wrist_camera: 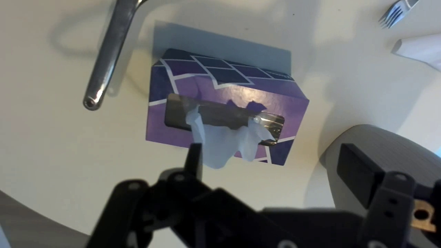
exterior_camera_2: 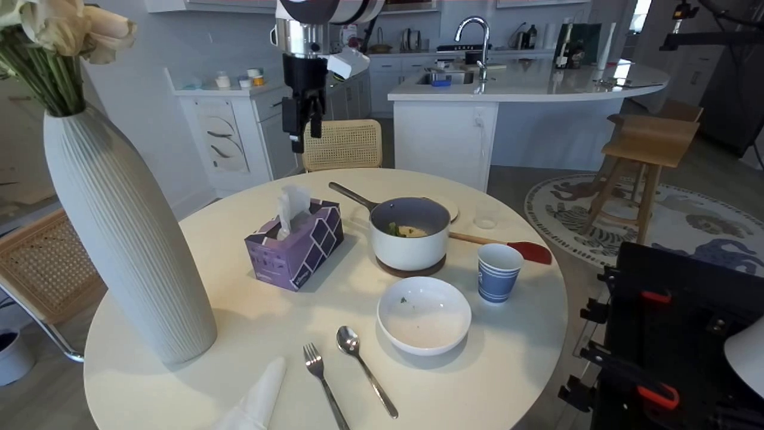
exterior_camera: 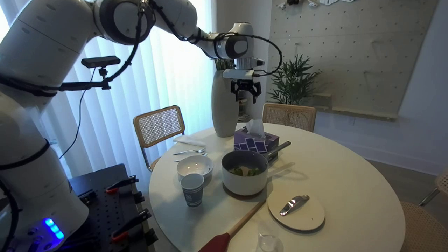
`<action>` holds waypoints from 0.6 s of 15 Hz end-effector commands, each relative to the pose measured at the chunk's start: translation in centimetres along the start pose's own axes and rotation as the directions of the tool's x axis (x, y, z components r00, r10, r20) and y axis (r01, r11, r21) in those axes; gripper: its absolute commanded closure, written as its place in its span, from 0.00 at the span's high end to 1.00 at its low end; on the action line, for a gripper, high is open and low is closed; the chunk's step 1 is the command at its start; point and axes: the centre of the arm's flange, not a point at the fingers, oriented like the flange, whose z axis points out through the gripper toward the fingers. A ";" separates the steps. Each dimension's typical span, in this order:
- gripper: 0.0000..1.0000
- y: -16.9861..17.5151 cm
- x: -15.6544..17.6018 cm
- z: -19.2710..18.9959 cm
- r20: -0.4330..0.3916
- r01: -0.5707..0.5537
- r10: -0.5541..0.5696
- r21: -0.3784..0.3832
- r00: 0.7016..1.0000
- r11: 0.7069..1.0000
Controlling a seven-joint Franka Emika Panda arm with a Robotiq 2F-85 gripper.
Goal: Pull out a tissue from the box and place it on the table
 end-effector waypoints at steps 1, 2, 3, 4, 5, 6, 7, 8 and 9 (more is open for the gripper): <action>1.00 0.6 -3.6 -3.0 -0.024 -0.057 0.056 -0.070 0.998 0.996; 1.00 1.3 -4.3 -3.8 -0.038 -0.066 0.062 -0.086 0.997 0.994; 1.00 1.7 -4.8 -4.5 -0.054 -0.071 0.066 -0.100 0.996 0.992; 1.00 2.2 -5.5 -5.3 -0.074 -0.079 0.070 -0.117 0.995 0.990; 1.00 2.6 -6.2 -6.0 -0.086 -0.084 0.073 -0.128 0.994 0.988; 1.00 3.0 -7.0 -6.7 -0.102 -0.091 0.077 -0.140 0.992 0.986; 1.00 3.3 -7.8 -7.4 -0.113 -0.097 0.081 -0.148 0.990 0.984; 1.00 3.7 -8.6 -7.9 -0.123 -0.105 0.087 -0.154 0.989 0.982; 1.00 4.2 -9.6 -8.4 -0.124 -0.110 0.091 -0.154 0.988 0.982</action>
